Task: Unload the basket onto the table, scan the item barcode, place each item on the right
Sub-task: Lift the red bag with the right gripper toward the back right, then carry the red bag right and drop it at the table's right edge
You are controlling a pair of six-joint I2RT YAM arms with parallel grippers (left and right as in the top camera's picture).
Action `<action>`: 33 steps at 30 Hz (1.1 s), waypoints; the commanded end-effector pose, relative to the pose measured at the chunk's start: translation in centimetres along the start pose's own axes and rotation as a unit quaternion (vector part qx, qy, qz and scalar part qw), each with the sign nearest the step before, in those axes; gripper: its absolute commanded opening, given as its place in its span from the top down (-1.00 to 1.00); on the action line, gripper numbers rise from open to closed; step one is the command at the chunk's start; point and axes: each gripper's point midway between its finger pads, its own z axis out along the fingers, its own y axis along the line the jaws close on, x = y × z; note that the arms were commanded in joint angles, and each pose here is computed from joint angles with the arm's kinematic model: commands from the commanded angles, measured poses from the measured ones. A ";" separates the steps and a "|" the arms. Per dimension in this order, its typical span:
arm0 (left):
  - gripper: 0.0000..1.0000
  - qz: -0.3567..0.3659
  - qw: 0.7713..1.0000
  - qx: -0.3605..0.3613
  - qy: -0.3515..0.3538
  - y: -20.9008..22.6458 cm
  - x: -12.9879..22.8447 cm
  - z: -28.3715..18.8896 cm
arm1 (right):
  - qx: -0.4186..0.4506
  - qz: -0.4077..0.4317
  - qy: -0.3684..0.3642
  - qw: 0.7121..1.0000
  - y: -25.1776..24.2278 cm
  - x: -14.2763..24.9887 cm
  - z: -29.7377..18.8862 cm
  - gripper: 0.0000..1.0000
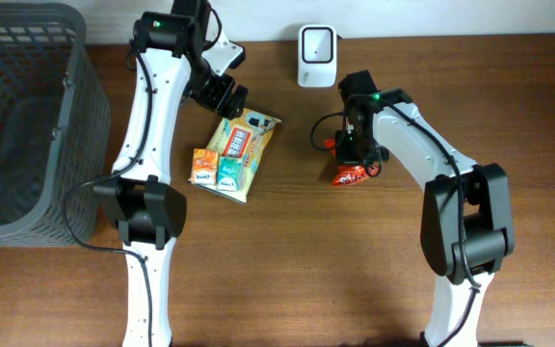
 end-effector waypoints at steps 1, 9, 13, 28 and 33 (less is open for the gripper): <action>-0.98 0.003 0.999 -0.015 -0.044 0.1 -1.5 -2.6 | 0.006 -0.001 -0.004 1.000 0.2 -1.1 -0.3 0.92; -0.98 0.003 0.999 -0.015 -0.044 0.1 -1.4 -2.6 | 0.044 0.014 -0.152 0.987 -0.4 -9.2 -9.1 0.92; -0.98 0.003 0.999 -0.015 -0.044 0.1 -1.4 -2.6 | 0.074 0.030 -0.219 0.972 -1.3 -12.1 -11.3 0.92; -0.98 0.003 0.999 -0.015 -0.044 0.1 -1.4 -2.6 | 0.150 -0.061 -0.425 0.891 4.3 -21.2 -13.1 0.92; -0.98 0.003 0.999 -0.015 -0.044 0.1 -1.4 -2.6 | 0.182 -0.114 -0.411 0.886 6.2 -21.0 -9.8 0.92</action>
